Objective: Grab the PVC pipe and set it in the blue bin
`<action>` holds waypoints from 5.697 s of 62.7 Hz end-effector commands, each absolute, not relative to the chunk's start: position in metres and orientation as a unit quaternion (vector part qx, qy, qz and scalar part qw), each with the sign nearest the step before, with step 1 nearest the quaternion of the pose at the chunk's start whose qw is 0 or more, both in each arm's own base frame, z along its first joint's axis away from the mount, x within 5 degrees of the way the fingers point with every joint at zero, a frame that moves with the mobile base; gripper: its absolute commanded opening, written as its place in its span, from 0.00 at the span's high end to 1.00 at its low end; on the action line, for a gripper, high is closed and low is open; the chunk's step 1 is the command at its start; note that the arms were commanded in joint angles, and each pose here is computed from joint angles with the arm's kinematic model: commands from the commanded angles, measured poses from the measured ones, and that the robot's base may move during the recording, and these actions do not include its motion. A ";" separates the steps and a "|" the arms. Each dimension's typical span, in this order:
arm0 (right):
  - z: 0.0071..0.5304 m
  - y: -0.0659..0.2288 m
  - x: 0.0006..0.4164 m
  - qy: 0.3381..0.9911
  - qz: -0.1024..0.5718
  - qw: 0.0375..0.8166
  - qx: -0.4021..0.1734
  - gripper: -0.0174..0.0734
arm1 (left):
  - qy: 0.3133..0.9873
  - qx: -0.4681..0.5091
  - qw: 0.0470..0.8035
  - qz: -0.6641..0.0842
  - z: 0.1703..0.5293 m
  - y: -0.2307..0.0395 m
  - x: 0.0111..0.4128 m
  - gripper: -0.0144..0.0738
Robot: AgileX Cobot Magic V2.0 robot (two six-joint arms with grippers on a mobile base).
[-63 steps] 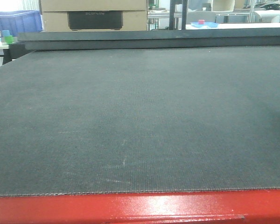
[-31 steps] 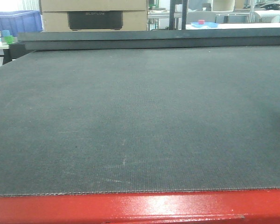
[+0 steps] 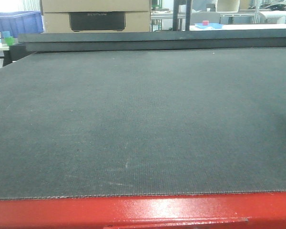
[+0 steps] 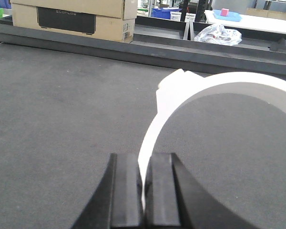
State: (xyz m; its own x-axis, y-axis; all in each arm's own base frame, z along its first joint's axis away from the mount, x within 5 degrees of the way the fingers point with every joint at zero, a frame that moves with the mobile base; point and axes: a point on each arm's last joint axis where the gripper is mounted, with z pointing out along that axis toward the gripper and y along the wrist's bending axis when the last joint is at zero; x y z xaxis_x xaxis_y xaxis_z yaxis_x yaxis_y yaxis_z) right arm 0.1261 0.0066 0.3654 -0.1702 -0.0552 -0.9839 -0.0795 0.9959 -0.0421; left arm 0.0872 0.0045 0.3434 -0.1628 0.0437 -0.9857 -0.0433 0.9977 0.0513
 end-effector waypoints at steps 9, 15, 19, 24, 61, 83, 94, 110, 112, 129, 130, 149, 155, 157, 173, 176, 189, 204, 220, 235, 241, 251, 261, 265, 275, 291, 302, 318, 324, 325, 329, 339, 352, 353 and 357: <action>0.369 0.005 0.126 0.751 0.000 0.659 -0.042 0.98 | 0.748 -0.001 0.663 0.031 0.347 0.004 0.086 0.96; 0.369 0.005 0.126 0.751 0.000 0.659 -0.042 0.98 | 0.748 -0.001 0.663 0.031 0.347 0.004 0.086 0.96; 0.369 0.005 0.126 0.751 0.000 0.659 -0.042 0.98 | 0.748 -0.001 0.663 0.031 0.347 0.004 0.086 0.96; 0.369 0.005 0.126 0.751 0.000 0.659 -0.042 0.98 | 0.748 -0.001 0.663 0.031 0.347 0.004 0.086 0.96; 0.369 0.005 0.126 0.751 0.000 0.659 -0.042 0.98 | 0.748 -0.001 0.663 0.031 0.347 0.004 0.086 0.96; 0.369 0.005 0.126 0.751 0.000 0.659 -0.042 0.98 | 0.748 -0.001 0.663 0.031 0.347 0.004 0.086 0.96; 0.369 0.005 0.126 0.751 0.000 0.659 -0.042 0.98 | 0.748 -0.001 0.663 0.031 0.347 0.004 0.086 0.96; 0.369 0.005 0.126 0.751 0.000 0.659 -0.042 0.98 | 0.748 -0.001 0.663 0.031 0.347 0.004 0.086 0.96; 0.369 0.005 0.126 0.751 0.000 0.659 -0.042 0.98 | 0.748 -0.001 0.663 0.031 0.347 0.004 0.086 0.96; 0.369 0.005 0.126 0.751 0.000 0.659 -0.042 0.98 | 0.748 -0.001 0.663 0.031 0.347 0.004 0.086 0.96; 0.369 0.005 0.126 0.751 0.000 0.659 -0.042 0.98 | 0.748 -0.001 0.663 0.031 0.347 0.004 0.086 0.96; 0.369 0.005 0.126 0.751 0.000 0.659 -0.042 0.98 | 0.748 -0.001 0.663 0.031 0.347 0.004 0.086 0.96; 0.369 0.005 0.126 0.751 0.000 0.659 -0.042 0.98 | 0.748 -0.001 0.663 0.031 0.347 0.004 0.086 0.96; 0.369 0.005 0.126 0.751 0.000 0.659 -0.042 0.98 | 0.748 -0.001 0.663 0.031 0.347 0.004 0.086 0.96; 0.369 0.005 0.126 0.751 0.000 0.659 -0.042 0.98 | 0.748 -0.001 0.663 0.031 0.347 0.004 0.086 0.96; 0.369 0.005 0.126 0.751 0.000 0.659 -0.042 0.98 | 0.748 -0.001 0.663 0.031 0.347 0.004 0.086 0.96; 0.369 0.005 0.126 0.751 0.000 0.659 -0.042 0.98 | 0.748 -0.001 0.663 0.031 0.347 0.004 0.086 0.96; 0.369 0.005 0.126 0.751 0.000 0.659 -0.042 0.98 | 0.748 -0.001 0.663 0.031 0.347 0.004 0.086 0.96; 0.369 0.005 0.126 0.751 0.000 0.659 -0.042 0.98 | 0.748 -0.001 0.663 0.031 0.347 0.004 0.086 0.96; 0.369 0.005 0.126 0.751 0.000 0.659 -0.042 0.98 | 0.748 -0.001 0.663 0.031 0.347 0.004 0.086 0.96; 0.369 0.005 0.126 0.751 0.000 0.659 -0.042 0.98 | 0.748 -0.001 0.663 0.031 0.347 0.004 0.086 0.96; 0.369 0.005 0.126 0.751 0.000 0.659 -0.042 0.98 | 0.748 -0.001 0.663 0.031 0.347 0.004 0.086 0.96; 0.369 0.005 0.126 0.751 0.000 0.659 -0.042 0.98 | 0.748 -0.001 0.663 0.031 0.347 0.004 0.086 0.96; 0.369 0.005 0.126 0.751 0.000 0.659 -0.042 0.98 | 0.748 -0.001 0.663 0.031 0.347 0.004 0.086 0.96; 0.369 0.005 0.126 0.751 0.000 0.659 -0.042 0.98 | 0.748 -0.001 0.663 0.031 0.347 0.004 0.086 0.96; 0.369 0.005 0.126 0.752 0.001 0.658 -0.042 0.98 | 0.748 -0.001 0.663 0.031 0.347 0.004 0.086 0.96; 0.369 0.005 0.126 0.752 0.001 0.658 -0.042 0.98 | 0.748 -0.001 0.663 0.031 0.347 0.004 0.086 0.96; 0.369 0.005 0.126 0.752 0.001 0.658 -0.042 0.98 | 0.748 -0.001 0.663 0.031 0.347 0.004 0.086 0.96; 0.369 0.005 0.126 0.752 0.001 0.658 -0.042 0.98 | 0.748 -0.001 0.663 0.031 0.347 0.004 0.086 0.96; 0.369 0.005 0.126 0.752 0.001 0.658 -0.042 0.98 | 0.748 -0.001 0.663 0.031 0.347 0.004 0.086 0.96; 0.369 0.005 0.126 0.752 0.001 0.658 -0.042 0.98 | 0.748 -0.001 0.663 0.031 0.347 0.004 0.086 0.96; 0.369 0.005 0.126 0.752 0.001 0.658 -0.042 0.98 | 0.748 -0.001 0.663 0.031 0.347 0.004 0.086 0.96; 0.369 0.005 0.126 0.752 0.001 0.658 -0.042 0.98 | 0.748 -0.001 0.663 0.031 0.347 0.004 0.086 0.96; 0.369 0.005 0.126 0.752 0.001 0.658 -0.042 0.98 | 0.748 -0.001 0.663 0.031 0.347 0.004 0.086 0.96; 0.369 0.005 0.126 0.752 0.001 0.658 -0.042 0.98 | 0.748 -0.001 0.663 0.031 0.347 0.004 0.086 0.96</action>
State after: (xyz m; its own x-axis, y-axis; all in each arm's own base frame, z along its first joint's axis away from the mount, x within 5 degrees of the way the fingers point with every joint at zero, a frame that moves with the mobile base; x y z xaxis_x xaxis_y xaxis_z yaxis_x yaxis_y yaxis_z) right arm 0.1261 0.0065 0.3656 -0.1681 -0.0570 -0.9841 -0.0786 0.9959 -0.0442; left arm 0.0873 0.0046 0.3441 -0.1546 0.0457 -0.9869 -0.0444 0.9976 0.0531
